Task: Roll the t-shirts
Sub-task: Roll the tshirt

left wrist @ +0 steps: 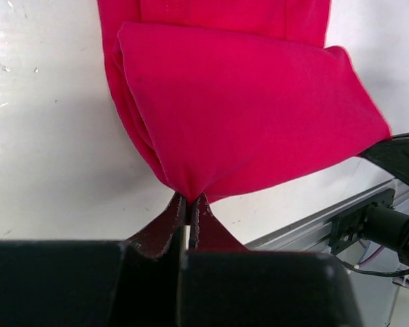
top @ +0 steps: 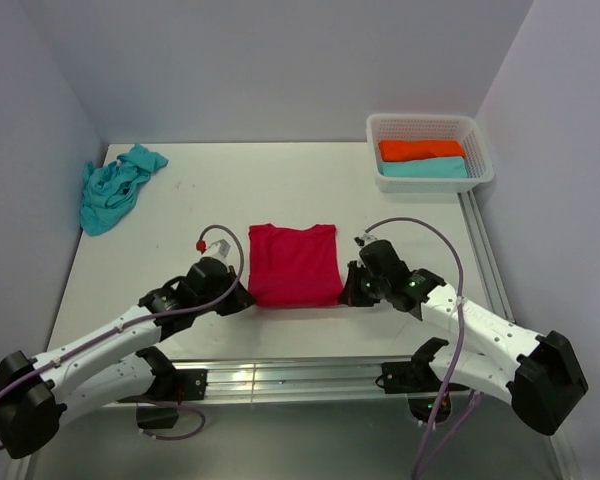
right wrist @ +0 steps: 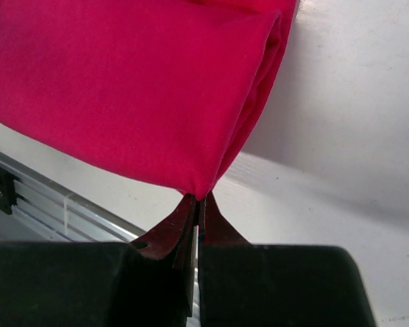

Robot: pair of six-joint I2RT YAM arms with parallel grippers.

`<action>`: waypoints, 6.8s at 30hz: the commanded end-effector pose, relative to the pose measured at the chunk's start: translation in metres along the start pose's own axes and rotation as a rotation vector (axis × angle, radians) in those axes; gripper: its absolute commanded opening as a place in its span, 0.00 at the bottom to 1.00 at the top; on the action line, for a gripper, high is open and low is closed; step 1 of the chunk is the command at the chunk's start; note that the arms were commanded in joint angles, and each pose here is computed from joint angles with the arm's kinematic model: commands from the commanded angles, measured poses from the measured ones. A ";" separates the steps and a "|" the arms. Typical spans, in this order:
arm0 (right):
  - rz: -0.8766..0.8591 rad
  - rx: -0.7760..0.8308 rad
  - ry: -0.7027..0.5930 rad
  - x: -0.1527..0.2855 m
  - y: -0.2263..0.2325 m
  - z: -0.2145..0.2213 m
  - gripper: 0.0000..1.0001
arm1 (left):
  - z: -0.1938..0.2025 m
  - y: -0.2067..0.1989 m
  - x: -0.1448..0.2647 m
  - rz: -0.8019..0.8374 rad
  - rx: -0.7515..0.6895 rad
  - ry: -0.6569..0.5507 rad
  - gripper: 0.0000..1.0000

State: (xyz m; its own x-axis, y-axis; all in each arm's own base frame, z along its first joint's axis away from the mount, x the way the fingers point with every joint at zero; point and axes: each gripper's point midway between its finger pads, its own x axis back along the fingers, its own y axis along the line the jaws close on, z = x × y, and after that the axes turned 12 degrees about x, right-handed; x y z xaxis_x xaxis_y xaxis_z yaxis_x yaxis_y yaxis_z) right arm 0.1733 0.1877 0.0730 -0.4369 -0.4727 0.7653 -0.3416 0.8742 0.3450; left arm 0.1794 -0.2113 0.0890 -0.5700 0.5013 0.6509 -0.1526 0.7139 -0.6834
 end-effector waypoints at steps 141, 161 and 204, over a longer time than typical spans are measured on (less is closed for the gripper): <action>0.006 0.028 0.257 -0.045 0.060 -0.030 0.35 | -0.154 -0.083 -0.158 0.022 -0.163 0.270 0.28; 0.375 0.255 0.157 -0.046 0.125 -0.121 0.68 | -0.263 0.016 0.002 -0.091 0.244 -0.020 0.31; 0.855 0.634 0.105 -0.155 0.115 -0.076 0.79 | -0.246 0.074 0.040 -0.126 0.340 -0.173 0.37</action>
State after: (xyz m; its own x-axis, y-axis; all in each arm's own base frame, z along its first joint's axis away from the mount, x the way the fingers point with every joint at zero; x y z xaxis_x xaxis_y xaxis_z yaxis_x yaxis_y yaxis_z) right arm 0.2543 0.3706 0.0386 -0.6187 0.2961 0.7277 -0.3938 0.6846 -0.6133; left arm 0.3422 -0.0193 0.1335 -0.6128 0.3194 0.7228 -0.5168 0.5299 -0.6724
